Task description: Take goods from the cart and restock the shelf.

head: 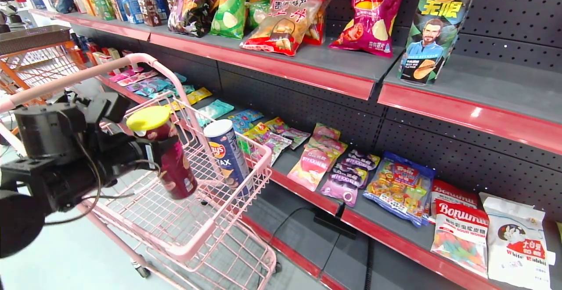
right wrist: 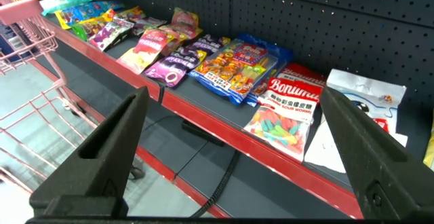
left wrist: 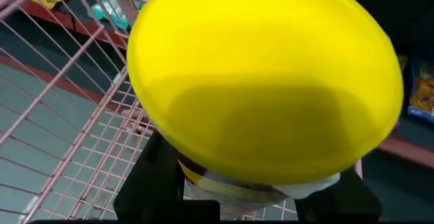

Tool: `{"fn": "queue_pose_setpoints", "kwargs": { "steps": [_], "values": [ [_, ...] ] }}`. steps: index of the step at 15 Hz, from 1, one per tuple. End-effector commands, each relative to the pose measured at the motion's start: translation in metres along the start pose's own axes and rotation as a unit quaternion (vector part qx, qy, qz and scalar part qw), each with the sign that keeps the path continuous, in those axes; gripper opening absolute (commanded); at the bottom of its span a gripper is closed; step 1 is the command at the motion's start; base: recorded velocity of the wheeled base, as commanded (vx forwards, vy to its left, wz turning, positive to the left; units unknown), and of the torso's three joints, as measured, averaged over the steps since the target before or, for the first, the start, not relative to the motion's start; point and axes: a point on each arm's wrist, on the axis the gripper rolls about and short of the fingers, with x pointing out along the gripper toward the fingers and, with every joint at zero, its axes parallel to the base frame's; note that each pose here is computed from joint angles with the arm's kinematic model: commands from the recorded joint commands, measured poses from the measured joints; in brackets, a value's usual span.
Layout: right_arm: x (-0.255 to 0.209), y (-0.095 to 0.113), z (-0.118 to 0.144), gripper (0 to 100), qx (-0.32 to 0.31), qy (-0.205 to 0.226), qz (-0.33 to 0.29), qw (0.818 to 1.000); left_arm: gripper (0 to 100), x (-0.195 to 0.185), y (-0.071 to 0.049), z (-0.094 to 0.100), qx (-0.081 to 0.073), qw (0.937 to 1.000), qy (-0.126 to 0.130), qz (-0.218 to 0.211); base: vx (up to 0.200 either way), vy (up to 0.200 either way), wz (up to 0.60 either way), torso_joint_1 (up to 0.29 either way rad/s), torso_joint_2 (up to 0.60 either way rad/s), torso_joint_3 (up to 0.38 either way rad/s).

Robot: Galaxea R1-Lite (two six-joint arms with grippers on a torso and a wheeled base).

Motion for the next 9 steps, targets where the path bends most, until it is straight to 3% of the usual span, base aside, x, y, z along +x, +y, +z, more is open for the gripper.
{"fn": "queue_pose_setpoints", "kwargs": {
  "steps": [1,2,4,7,9],
  "values": [
    [0.000,0.000,0.000,100,0.000,0.000,0.000,1.000,0,-0.033,-0.002,0.068,-0.005,0.9969,-0.078,0.007,0.000,0.000,0.00,0.000,0.00,0.000],
    [0.000,0.000,0.000,100,0.000,0.000,0.000,1.000,0,-0.060,-0.008,0.088,-0.005,0.9962,-0.087,0.003,0.000,0.000,0.00,0.000,0.00,0.000],
    [0.000,0.000,0.000,100,0.000,0.000,0.000,1.000,0,-0.105,-0.016,0.099,-0.001,0.9946,-0.104,-0.001,0.000,0.000,0.00,0.000,0.00,0.000],
    [0.000,0.000,0.000,100,0.001,0.000,0.001,1.000,0,-0.182,-0.029,0.094,0.002,0.9946,-0.104,-0.001,0.000,0.000,0.00,0.000,0.00,0.000],
    [0.000,0.000,0.000,100,0.000,0.000,0.001,1.000,0,-0.245,-0.039,0.074,0.004,0.9946,-0.104,-0.001,0.000,0.000,0.00,0.000,0.00,0.000]
  ]
}}
